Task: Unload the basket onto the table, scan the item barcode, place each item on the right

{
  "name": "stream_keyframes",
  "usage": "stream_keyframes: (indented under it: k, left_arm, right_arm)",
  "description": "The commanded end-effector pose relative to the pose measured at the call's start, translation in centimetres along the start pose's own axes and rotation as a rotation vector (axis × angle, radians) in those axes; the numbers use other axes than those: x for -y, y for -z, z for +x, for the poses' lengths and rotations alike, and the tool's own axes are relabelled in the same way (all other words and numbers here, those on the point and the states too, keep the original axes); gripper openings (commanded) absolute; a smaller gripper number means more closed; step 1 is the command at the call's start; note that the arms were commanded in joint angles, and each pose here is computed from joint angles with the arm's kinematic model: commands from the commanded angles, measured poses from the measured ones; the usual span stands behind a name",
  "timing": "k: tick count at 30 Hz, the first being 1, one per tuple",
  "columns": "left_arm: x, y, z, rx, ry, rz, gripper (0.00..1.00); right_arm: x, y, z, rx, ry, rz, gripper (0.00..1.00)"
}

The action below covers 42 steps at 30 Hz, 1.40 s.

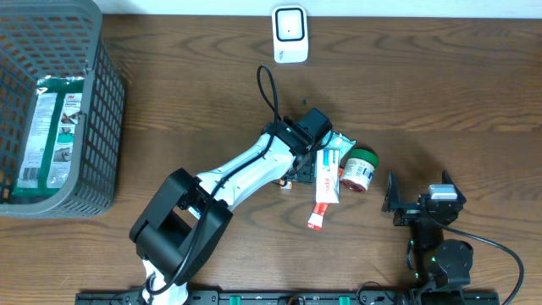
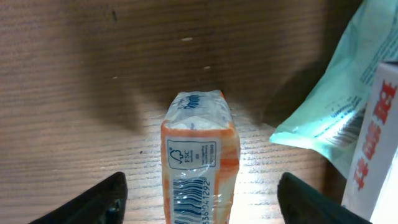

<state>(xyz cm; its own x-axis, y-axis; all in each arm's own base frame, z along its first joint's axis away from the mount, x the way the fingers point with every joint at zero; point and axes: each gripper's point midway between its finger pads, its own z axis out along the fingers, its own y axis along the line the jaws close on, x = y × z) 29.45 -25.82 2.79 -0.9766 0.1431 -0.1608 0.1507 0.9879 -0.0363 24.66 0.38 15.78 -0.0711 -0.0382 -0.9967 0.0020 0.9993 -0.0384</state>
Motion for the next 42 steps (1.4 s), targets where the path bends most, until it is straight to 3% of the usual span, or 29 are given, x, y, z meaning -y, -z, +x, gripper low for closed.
stream_keyframes:
  k: [1, 5, 9, 15, 19, 24, 29, 35, 42]
  left_arm:
    - [0.4, 1.2, -1.5, 0.021, -0.02, 0.005, 0.83]
    - [0.2, 5.5, -4.5, 0.067, -0.058, 0.022, 0.84]
    - [-5.3, 13.8, -9.6, 0.165, -0.04, -0.098, 0.84]
    - [-18.7, 25.2, -14.1, 0.36, 0.228, -0.264, 0.84]
    - [-29.5, 28.3, -14.3, 0.437, 0.476, -0.333, 0.84]
    - [-40.5, 28.6, -11.4, 0.433, 0.722, -0.43, 0.84]
    - [-47.8, 28.1, -7.4, 0.392, 0.891, -0.495, 0.88]
    - [-51.7, 23.3, -3.9, 0.198, 0.874, -0.521, 0.91]
    - [-52.6, 14.0, -2.0, -0.065, 0.734, -0.472, 0.95]
  right_arm:
    - [-0.1, 0.0, 0.1, -0.005, 0.006, -0.003, 0.99]
    - [-0.1, 0.0, 0.1, -0.005, 0.006, -0.003, 0.99]
    - [-0.1, 0.0, 0.1, -0.005, 0.006, -0.003, 0.99]
    - [-0.1, 0.0, 0.1, -0.005, 0.006, -0.003, 0.99]
    - [-0.1, 0.0, 0.1, -0.005, 0.006, -0.003, 0.99]
    - [-0.1, 0.0, 0.1, -0.004, 0.006, -0.003, 0.99]
    - [-0.1, 0.0, 0.1, -0.005, 0.006, -0.003, 0.99]
    - [-0.1, 0.0, 0.1, -0.005, 0.006, -0.003, 0.99]
    - [-0.1, 0.0, 0.1, -0.005, 0.006, -0.003, 0.99]
